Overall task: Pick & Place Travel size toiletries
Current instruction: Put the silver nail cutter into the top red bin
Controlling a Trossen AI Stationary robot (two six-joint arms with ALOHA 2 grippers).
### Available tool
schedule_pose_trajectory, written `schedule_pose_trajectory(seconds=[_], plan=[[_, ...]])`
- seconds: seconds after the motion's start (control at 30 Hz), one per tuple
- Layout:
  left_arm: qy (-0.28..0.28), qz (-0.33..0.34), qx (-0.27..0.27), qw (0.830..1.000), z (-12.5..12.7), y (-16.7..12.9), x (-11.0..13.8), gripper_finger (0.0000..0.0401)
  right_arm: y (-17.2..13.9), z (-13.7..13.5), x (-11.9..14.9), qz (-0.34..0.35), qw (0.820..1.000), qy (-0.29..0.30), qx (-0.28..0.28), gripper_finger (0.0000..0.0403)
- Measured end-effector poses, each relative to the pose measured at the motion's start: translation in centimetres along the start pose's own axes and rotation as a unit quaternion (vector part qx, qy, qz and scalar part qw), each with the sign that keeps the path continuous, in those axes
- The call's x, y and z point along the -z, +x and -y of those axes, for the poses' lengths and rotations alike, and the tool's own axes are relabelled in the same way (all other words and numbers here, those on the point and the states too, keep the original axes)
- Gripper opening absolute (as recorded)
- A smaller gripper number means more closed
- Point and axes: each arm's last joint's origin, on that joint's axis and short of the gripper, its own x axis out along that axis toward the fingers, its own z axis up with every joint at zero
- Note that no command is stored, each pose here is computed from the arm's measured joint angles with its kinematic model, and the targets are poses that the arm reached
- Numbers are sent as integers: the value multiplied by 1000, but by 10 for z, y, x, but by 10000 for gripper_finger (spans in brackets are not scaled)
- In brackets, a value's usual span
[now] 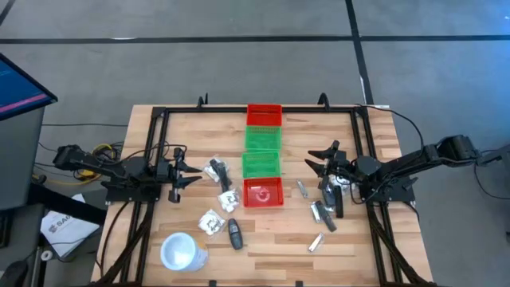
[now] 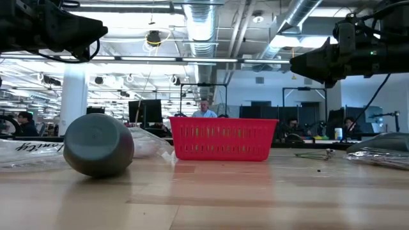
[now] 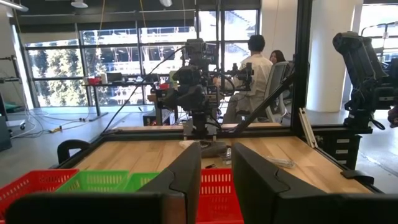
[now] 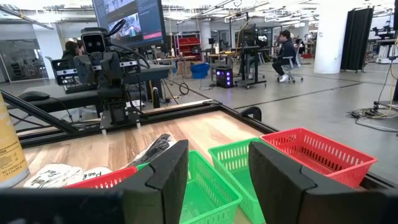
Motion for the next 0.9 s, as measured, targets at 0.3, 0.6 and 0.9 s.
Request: schedule_pose_trajectory(seconds=[0.3,0.6,0.9], plan=[[-43,2,0,999,0,0,0,82,0,0,0,0,1000,0,0,159],[-94,1,0,996,0,0,0,82,5,-5,-10,15,999,44,-7,159],[-110,-46,-2,993,2,6,10,82,6,-6,-12,19,993,119,-9,159]])
